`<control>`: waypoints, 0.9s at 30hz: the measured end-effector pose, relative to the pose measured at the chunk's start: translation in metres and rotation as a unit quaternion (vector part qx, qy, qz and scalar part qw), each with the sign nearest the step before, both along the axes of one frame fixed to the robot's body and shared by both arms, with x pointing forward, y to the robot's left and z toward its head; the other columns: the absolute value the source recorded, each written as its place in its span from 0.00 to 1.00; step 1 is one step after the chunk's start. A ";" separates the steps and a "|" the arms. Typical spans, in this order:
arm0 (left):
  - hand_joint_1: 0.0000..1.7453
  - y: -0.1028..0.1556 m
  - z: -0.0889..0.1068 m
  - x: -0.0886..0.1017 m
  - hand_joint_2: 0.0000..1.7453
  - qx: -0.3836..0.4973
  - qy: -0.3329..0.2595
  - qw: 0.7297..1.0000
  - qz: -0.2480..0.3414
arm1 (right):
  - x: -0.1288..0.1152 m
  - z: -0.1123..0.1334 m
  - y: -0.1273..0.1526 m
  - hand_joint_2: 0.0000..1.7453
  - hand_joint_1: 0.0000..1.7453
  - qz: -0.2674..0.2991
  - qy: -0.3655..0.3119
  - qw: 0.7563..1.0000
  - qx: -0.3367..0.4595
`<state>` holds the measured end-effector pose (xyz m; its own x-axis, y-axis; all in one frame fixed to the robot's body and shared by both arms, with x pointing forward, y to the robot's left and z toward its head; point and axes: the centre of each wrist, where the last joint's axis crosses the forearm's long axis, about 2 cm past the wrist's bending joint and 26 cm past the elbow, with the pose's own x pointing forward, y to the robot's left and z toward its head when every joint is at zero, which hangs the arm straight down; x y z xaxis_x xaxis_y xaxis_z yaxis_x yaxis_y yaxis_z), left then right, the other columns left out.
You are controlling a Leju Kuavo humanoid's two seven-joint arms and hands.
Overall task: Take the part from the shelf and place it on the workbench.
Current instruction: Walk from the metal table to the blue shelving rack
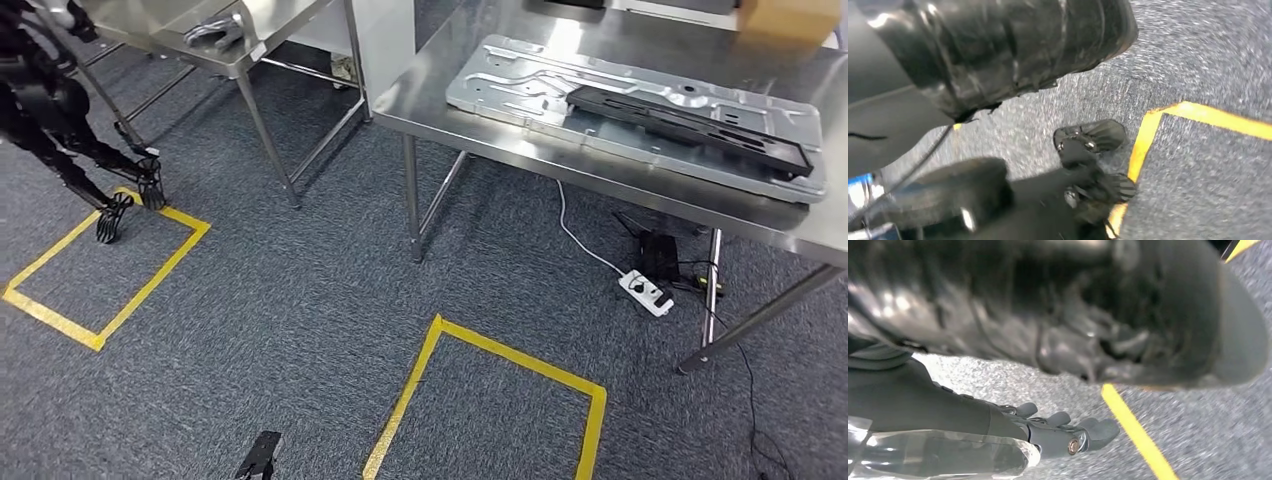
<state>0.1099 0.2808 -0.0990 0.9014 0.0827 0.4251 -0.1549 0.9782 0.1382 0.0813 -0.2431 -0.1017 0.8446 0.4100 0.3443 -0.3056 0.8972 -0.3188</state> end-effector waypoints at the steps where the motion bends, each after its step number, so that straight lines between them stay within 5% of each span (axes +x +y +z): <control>1: 0.00 -0.001 0.001 0.002 0.00 0.000 0.000 1.000 0.007 | 0.000 0.000 0.000 0.00 0.00 0.003 0.000 1.000 0.003; 27: 0.00 -0.031 0.009 0.023 0.00 0.015 0.013 0.992 0.127 | 0.021 0.003 -0.004 0.00 0.00 0.141 0.018 0.990 -0.003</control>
<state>0.1332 0.2494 -0.0901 0.8634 0.2959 0.4086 -0.3920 0.9034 0.1741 0.1026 -0.2469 -0.0983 0.7072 0.6335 0.3140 -0.5553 0.7725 -0.3079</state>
